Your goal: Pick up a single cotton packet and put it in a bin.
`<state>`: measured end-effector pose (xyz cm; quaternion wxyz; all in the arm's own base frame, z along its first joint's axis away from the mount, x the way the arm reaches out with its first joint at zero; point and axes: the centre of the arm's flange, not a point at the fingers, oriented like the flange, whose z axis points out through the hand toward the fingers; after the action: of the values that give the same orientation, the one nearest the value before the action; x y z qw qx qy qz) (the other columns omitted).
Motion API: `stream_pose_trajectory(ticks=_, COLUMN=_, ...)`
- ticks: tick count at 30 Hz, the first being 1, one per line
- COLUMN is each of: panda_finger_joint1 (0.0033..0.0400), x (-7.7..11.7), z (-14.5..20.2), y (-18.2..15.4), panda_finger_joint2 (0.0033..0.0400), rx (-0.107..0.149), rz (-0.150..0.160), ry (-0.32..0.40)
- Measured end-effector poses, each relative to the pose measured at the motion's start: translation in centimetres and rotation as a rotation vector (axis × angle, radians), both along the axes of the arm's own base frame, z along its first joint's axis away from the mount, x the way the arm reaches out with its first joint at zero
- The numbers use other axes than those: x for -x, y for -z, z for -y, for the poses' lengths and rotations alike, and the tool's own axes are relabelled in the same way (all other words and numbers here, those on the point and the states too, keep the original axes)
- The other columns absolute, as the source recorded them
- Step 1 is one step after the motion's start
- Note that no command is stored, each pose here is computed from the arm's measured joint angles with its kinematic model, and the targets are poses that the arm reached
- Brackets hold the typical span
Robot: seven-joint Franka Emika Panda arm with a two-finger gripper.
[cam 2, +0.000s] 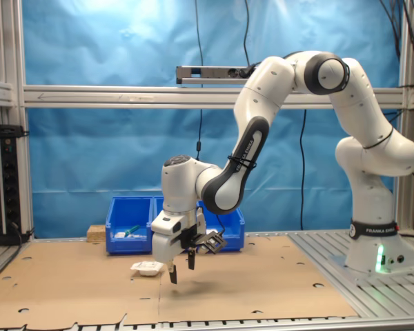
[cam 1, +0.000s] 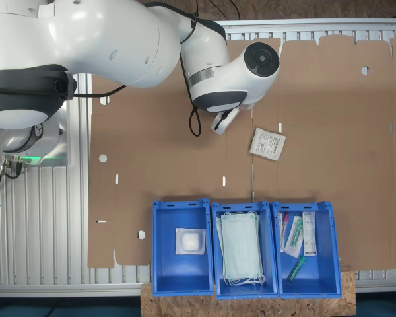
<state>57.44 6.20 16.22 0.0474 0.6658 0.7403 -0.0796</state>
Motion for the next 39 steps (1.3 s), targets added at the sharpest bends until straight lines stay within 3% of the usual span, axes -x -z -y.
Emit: stream_pose_trajectory(ticks=39, panda_finger_joint1=0.04, x=0.15, z=0.1, y=-0.62, panda_finger_joint2=0.04, rx=-0.004, rz=0.006, ry=0.003)
